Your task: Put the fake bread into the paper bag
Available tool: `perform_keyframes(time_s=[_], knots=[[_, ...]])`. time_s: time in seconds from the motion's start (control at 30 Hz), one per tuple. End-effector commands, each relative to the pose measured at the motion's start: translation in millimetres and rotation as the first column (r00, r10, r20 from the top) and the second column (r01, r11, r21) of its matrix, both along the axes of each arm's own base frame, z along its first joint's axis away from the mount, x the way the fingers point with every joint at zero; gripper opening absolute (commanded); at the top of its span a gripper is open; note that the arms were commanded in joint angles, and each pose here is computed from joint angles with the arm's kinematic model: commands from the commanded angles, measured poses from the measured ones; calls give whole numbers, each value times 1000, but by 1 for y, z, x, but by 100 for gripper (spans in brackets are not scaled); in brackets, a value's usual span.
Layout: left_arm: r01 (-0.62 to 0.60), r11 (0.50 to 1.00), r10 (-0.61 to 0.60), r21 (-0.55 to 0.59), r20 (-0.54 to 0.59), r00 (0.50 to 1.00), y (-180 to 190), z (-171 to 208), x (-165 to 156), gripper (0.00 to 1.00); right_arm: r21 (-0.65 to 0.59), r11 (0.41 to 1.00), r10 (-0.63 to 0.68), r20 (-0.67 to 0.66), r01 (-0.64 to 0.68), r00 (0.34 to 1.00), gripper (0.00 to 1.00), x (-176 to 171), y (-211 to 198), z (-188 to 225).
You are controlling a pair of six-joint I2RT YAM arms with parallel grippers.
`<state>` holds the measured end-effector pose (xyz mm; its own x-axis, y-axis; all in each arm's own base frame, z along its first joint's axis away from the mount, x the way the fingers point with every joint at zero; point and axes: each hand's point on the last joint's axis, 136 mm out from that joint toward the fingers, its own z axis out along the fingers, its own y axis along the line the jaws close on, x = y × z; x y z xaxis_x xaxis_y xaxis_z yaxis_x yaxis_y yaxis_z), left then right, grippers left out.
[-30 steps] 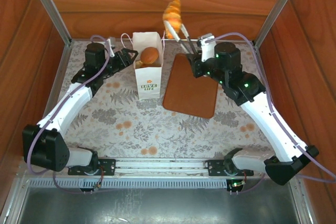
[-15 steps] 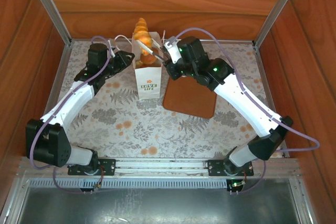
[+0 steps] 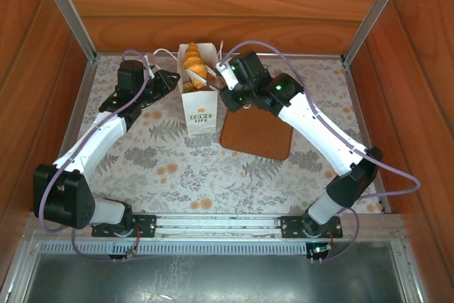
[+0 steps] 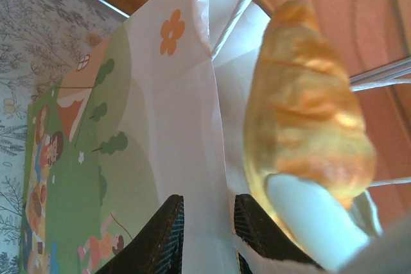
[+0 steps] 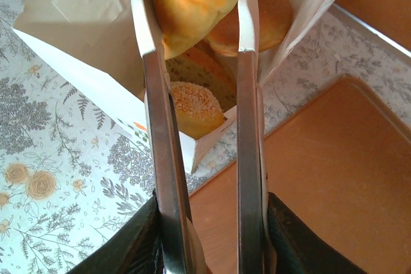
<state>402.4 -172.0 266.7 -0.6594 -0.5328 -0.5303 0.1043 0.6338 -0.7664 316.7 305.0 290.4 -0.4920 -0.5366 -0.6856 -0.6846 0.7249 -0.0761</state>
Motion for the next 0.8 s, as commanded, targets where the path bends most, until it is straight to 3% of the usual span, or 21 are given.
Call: perform_keyframes(time_s=[0.0,0.27,0.57,0.77], knots=[[-8,1000,8,5,33,999,5,7,-2,28,51,999,-4,-3,4,1000,37,0,9,11],[-12,1000,12,7,35,999,7,7,-3,28,7,1000,-24,-48,24,999,39,7,13,-13],[-16,1000,16,6,36,999,9,7,-4,28,-4,999,-45,-32,44,998,58,11,10,-8],[-15,1000,15,6,34,999,9,6,-4,28,-2,998,-60,-3,60,998,58,15,7,3]])
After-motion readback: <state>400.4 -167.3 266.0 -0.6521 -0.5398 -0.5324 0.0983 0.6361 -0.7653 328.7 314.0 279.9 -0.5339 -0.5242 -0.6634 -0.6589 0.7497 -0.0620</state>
